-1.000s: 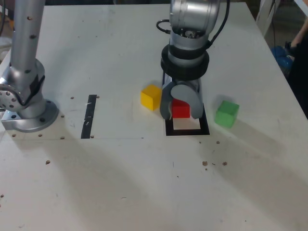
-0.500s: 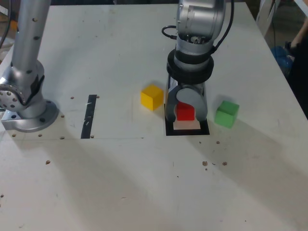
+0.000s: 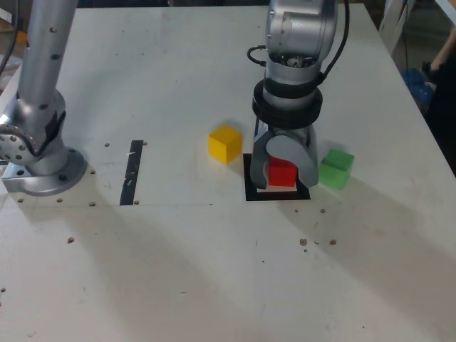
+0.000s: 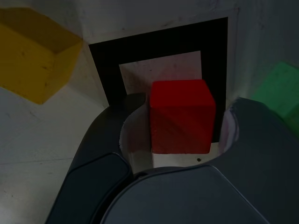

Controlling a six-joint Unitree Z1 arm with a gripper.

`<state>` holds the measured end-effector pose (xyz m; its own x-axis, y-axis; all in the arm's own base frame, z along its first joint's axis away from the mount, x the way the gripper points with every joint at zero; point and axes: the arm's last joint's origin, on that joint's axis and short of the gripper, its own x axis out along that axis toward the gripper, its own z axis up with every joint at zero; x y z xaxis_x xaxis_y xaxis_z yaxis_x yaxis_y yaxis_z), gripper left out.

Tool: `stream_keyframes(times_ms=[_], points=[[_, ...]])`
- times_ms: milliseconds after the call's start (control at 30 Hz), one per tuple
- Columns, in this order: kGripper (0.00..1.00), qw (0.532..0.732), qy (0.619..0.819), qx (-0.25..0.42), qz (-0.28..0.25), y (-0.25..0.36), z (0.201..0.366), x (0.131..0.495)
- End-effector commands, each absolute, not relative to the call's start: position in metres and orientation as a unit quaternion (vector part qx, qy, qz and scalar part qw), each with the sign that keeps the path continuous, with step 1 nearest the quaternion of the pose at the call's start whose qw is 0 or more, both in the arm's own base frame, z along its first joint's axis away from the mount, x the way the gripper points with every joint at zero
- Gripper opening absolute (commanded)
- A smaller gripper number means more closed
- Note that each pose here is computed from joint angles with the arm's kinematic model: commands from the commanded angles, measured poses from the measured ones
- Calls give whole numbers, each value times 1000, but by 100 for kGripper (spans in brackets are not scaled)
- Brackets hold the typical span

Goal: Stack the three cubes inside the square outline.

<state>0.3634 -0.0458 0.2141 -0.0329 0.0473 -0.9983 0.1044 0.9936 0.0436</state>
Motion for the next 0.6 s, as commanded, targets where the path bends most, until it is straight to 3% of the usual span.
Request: stream_keyframes(times_ms=[0,200,433,567], points=[[96,694,718,48,-21,-46,216,360],[99,704,709,50,-4,-43,232,353],[99,727,680,94,29,-40,271,346],[99,723,678,132,24,-38,287,342]])
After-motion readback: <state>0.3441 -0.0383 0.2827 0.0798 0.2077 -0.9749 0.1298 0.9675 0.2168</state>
